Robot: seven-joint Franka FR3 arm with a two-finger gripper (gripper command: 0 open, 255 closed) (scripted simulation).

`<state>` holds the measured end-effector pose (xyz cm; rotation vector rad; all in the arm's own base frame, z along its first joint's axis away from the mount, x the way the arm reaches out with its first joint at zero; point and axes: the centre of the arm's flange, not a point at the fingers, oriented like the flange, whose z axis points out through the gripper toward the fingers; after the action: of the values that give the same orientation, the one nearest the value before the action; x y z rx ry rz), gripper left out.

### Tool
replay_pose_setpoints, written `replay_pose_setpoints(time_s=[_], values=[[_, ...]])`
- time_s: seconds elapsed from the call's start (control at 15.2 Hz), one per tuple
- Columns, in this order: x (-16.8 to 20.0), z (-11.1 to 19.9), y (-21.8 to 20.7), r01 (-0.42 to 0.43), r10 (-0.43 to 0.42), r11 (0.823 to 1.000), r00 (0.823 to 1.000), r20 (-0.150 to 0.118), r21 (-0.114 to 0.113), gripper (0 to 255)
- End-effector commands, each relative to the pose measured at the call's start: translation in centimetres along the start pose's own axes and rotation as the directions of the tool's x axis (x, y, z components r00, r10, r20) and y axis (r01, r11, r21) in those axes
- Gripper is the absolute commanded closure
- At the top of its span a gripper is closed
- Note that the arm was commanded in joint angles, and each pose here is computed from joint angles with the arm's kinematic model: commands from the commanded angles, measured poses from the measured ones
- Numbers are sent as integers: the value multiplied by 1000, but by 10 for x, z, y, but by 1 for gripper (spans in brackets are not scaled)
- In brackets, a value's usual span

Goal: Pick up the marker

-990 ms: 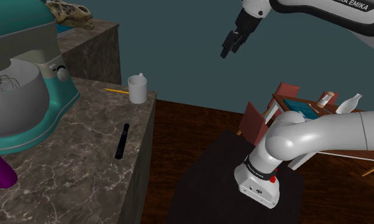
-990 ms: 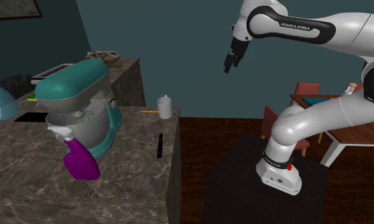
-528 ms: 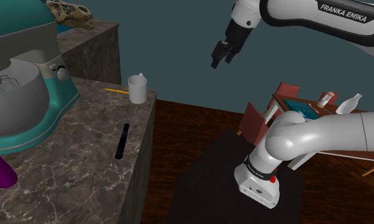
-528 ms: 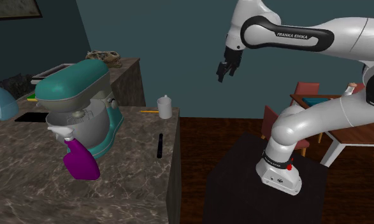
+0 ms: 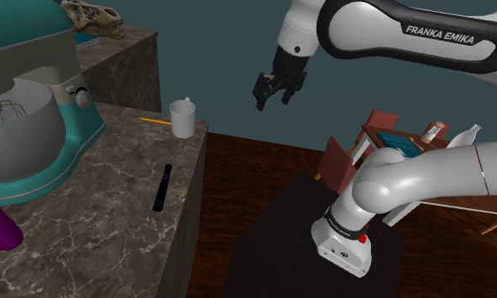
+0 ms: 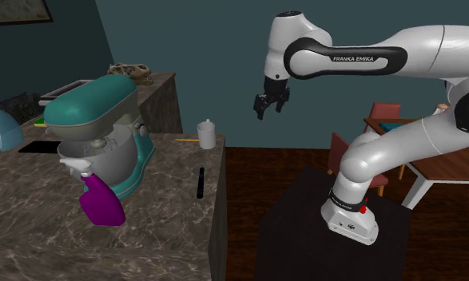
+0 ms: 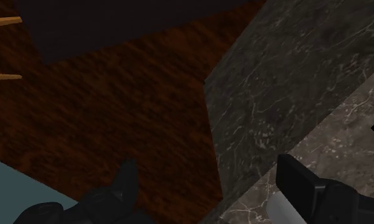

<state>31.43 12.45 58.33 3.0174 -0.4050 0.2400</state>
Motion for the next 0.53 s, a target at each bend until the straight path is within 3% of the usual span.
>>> replay_pose_setpoints(time_s=[0.0, 0.46], values=[[-5, 14, -28, -43, 43, 999, 999, 15, -3, 0], [-9, 47, -114, -180, 181, 984, 981, 65, -21, 0]])
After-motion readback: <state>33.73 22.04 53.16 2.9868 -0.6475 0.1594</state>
